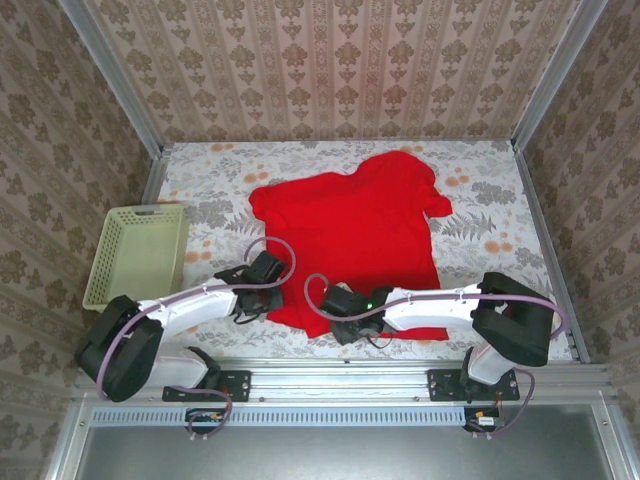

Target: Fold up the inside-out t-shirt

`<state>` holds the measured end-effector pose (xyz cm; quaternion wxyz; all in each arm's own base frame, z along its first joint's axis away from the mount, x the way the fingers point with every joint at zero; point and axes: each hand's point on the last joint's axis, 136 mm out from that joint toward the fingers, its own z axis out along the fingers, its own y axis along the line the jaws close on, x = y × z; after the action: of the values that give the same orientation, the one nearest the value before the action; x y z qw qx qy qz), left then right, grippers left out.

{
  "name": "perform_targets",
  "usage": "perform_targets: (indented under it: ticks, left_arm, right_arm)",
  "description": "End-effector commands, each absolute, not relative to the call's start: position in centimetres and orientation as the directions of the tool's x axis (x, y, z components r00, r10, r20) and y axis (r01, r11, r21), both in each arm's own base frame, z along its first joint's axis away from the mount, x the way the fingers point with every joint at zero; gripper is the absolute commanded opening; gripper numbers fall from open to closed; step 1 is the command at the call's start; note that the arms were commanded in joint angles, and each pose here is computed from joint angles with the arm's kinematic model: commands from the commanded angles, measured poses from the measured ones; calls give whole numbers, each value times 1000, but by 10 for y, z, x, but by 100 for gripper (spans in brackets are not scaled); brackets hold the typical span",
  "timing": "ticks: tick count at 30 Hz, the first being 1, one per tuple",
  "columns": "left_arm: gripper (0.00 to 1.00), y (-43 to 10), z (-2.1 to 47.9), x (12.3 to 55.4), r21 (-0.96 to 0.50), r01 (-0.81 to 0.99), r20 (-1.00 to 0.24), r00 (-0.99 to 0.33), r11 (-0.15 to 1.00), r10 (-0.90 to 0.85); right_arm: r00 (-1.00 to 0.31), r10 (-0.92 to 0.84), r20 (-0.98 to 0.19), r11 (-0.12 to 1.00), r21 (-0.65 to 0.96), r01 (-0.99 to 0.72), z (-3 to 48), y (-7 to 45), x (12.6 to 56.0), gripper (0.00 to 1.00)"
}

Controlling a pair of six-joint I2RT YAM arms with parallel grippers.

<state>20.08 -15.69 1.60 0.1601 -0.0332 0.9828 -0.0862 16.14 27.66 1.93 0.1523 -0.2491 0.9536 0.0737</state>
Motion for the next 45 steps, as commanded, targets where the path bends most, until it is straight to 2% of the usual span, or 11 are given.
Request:
perform_targets:
  ticks: [1,5,7,10,18,21,24,35,45]
  left_arm:
    - [6,-153,14,192,-177,-46,-292,-951,983,-97]
    - [1,-147,19,190,-171,-57,-309,-945,984,-108]
    - [0,-143,22,189,-167,-66,-321,-940,984,-117]
    - [0,-136,27,189,-165,-74,-350,-928,984,-129]
    - [0,-128,35,186,-157,-75,-374,-918,985,-129]
    - [0,-125,35,185,-149,-78,-373,-919,986,-129]
    - [0,-125,34,183,-148,-82,-369,-920,986,-132]
    - [0,-123,33,183,-136,-86,-368,-920,987,-131]
    - [0,-117,30,181,-120,-100,-364,-921,988,-137]
  right_arm:
    - [-825,-457,-332,875,-2,-484,23,268,167,33]
    - [-819,-455,-349,875,-4,-484,30,265,167,22]
    - [-816,-455,-357,874,-4,-486,34,264,167,21]
    - [-813,-456,-364,873,-6,-487,36,262,167,25]
    - [-810,-449,-378,875,0,-484,36,262,169,23]
    - [-813,-451,-367,872,12,-489,33,260,164,34]
    - [-820,-454,-348,868,37,-496,27,257,157,36]
    - [-822,-454,-343,875,0,-483,25,243,155,35]
    - [-806,-450,-383,878,-24,-479,38,240,162,20]
